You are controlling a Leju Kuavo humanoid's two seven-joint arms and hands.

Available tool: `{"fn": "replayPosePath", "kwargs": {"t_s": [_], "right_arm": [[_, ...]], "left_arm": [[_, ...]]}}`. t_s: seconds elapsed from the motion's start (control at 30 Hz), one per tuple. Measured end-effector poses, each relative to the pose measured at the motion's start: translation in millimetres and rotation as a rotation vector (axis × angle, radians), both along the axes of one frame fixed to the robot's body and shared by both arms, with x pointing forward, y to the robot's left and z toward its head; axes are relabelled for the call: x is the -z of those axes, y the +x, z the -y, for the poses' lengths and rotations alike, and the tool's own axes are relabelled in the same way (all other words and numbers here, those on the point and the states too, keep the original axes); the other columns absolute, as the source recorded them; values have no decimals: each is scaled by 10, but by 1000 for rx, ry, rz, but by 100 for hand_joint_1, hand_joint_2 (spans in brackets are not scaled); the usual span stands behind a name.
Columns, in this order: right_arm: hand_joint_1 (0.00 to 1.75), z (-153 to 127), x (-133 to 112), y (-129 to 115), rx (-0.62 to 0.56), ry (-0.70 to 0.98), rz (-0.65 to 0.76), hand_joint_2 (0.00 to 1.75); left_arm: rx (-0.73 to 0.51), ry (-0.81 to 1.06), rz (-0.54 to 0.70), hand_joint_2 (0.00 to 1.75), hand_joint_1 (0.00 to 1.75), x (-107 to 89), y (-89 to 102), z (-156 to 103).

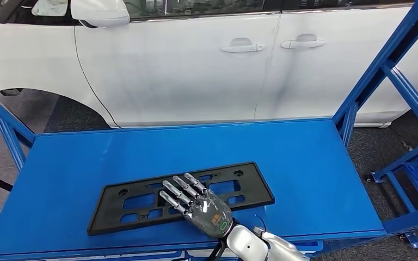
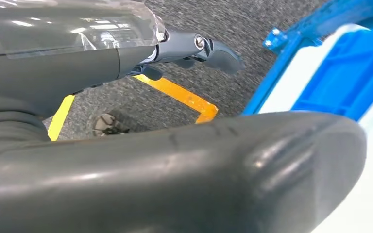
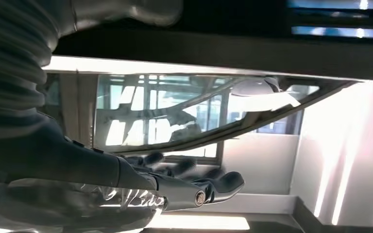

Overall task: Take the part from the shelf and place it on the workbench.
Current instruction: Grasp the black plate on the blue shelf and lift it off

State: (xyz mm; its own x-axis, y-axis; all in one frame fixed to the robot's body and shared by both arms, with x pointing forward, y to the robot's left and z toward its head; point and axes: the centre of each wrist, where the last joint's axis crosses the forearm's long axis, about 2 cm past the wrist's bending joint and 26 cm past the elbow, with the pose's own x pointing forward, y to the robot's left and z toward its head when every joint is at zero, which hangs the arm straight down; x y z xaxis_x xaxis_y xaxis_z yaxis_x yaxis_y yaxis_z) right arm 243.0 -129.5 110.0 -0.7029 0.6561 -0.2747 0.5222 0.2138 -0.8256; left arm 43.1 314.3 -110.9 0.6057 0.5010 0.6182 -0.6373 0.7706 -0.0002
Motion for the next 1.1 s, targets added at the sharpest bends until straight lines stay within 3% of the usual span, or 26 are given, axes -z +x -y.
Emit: {"fn": "replayPosePath", "kwargs": {"t_s": [0.43,1.1], "right_arm": [[168,-94,195,-37,-70,-104,-7,175],[175,-189,194,70,-116,-146,-8,175]], "left_arm": [[16,7,3,0,0,0,-1,4],[14,12,20,0,0,2,-12,13]]}}
